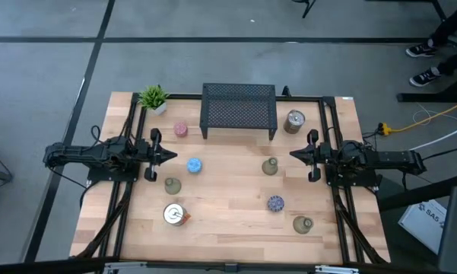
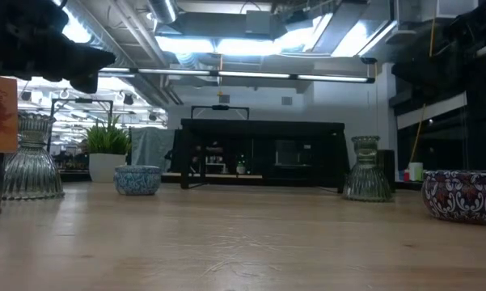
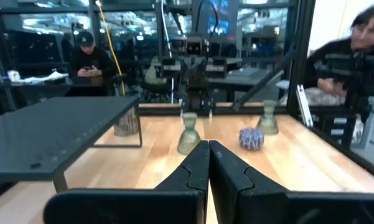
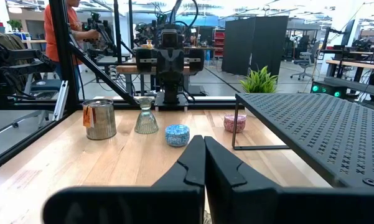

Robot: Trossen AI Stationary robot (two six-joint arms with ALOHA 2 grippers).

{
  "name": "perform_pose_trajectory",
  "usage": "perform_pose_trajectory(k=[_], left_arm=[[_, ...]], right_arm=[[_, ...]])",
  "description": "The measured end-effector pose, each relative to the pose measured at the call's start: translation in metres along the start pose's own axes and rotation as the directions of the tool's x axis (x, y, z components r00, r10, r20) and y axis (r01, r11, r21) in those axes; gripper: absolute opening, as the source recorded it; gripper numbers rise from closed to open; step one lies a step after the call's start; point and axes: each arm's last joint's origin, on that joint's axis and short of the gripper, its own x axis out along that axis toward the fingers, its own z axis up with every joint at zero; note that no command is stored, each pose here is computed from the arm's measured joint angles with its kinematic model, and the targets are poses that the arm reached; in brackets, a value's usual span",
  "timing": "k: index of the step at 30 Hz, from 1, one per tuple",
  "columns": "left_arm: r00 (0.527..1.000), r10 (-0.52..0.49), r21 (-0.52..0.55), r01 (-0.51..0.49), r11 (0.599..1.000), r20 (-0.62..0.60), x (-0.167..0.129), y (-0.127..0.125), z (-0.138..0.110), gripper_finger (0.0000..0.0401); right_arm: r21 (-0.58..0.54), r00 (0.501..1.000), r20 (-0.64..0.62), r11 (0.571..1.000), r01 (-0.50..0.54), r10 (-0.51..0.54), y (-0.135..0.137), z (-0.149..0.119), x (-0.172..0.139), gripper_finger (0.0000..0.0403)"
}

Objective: Pick & Place candle stick holders
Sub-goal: Put the pink patterned scented candle on the shelf

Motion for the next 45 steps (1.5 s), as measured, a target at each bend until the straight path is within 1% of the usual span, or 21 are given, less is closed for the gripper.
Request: perform_pose_trajectory(k=[3, 18, 20, 24, 33, 45], left_arm=[[0.999, 0.000, -0.027, 0.001, 1.000, 0.042, 0.000, 0.000, 0.004, 0.0003], [0.993, 0.001, -0.046, 0.005, 0.999, 0.120, -0.005, 0.000, 0.034, 0.0003], [0.992, 0.015, -0.050, -0.009, 0.999, 0.127, -0.006, 0.001, 0.038, 0.0003], [0.992, 0.057, -0.075, -0.048, 0.996, 0.114, -0.006, 0.002, 0.046, 0.0003], [0.992, 0.079, -0.076, -0.071, 0.995, 0.102, 0.001, 0.002, 0.075, 0.0003], [0.995, 0.080, -0.071, -0.075, 0.995, 0.059, 0.018, 0.001, 0.104, 0.0003]], right_arm=[[0.000, 1.000, 0.000, 1.000, 0.000, 0.000, 0.000, 0.000, 0.000, 0.0000], [0.000, 1.000, 0.000, 1.000, 0.000, 0.000, 0.000, 0.000, 0.000, 0.0000], [0.000, 1.000, 0.000, 1.000, 0.000, 0.000, 0.000, 0.000, 0.000, 0.0000], [0.000, 1.000, 0.000, 1.000, 0.001, -0.001, 0.000, 0.000, 0.000, 0.0000], [0.000, 1.000, 0.000, 1.000, 0.000, 0.000, 0.000, 0.000, 0.000, 0.0000], [0.000, 1.000, 0.000, 1.000, 0.000, 0.000, 0.000, 0.000, 0.000, 0.0000]])
